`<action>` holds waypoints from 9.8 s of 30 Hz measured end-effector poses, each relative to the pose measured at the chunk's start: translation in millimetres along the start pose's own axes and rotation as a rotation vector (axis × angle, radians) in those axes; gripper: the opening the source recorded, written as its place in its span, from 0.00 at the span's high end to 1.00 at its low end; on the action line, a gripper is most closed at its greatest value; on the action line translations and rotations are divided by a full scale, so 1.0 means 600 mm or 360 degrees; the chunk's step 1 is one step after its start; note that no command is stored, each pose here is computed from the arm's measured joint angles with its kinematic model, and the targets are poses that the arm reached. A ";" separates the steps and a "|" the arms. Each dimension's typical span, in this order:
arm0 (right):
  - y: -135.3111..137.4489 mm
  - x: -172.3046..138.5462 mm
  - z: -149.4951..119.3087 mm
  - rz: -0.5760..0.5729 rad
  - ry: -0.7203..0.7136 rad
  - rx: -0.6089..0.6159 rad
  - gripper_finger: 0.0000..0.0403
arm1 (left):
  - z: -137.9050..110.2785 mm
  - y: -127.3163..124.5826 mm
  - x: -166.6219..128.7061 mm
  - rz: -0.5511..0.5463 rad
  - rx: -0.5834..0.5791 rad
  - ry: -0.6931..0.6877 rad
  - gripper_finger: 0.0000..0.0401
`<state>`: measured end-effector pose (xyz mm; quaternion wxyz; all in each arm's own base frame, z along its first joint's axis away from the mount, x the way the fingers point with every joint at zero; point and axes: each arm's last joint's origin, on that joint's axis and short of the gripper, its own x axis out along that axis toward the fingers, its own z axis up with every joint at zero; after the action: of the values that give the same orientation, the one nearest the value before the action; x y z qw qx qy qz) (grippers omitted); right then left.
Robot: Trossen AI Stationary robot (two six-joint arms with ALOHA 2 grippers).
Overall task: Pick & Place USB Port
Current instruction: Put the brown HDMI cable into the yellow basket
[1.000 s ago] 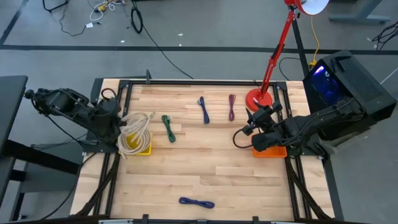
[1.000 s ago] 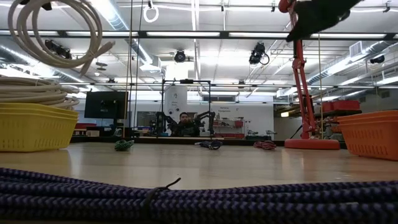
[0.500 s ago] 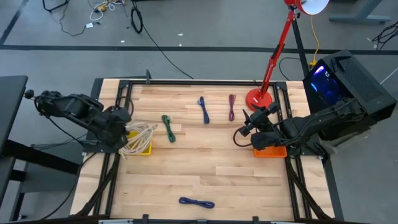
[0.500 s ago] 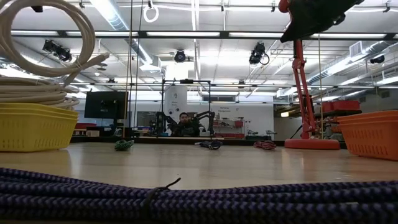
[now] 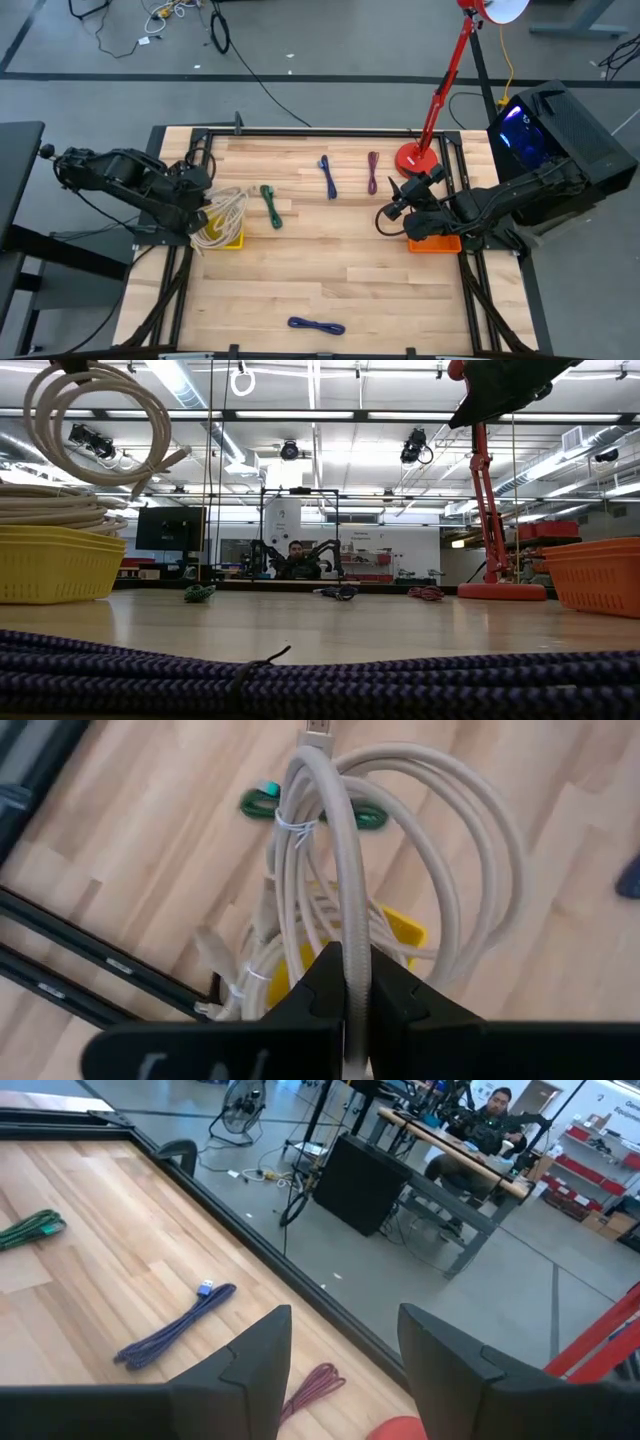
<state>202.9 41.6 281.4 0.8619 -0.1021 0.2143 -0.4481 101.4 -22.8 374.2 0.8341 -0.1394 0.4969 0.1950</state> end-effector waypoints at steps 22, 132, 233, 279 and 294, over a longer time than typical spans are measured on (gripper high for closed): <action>-0.001 0.000 -0.001 -0.0003 0.0007 -0.0026 0.54 | -0.080 0.059 0.014 0.0029 0.0041 -0.0282 0.96; -0.002 0.000 -0.002 -0.0014 0.0007 -0.0004 0.54 | -0.075 -0.028 0.082 -0.0209 -0.0512 0.0480 0.73; 0.008 -0.015 0.000 0.0074 -0.0037 0.0020 0.54 | -0.163 -0.326 0.360 0.0131 0.0079 0.0778 0.85; 0.007 -0.015 0.000 0.0071 -0.0035 -0.0019 0.54 | 0.012 -0.367 0.122 0.0334 0.0269 0.0100 0.98; 0.007 -0.015 -0.003 0.0099 -0.0006 -0.0048 0.54 | 0.034 -0.296 0.181 0.0538 0.0332 0.0332 0.98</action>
<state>200.4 51.5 280.7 0.8742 -0.1091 0.2225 -0.4177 246.2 -150.9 294.4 0.7435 0.0136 0.6143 0.2641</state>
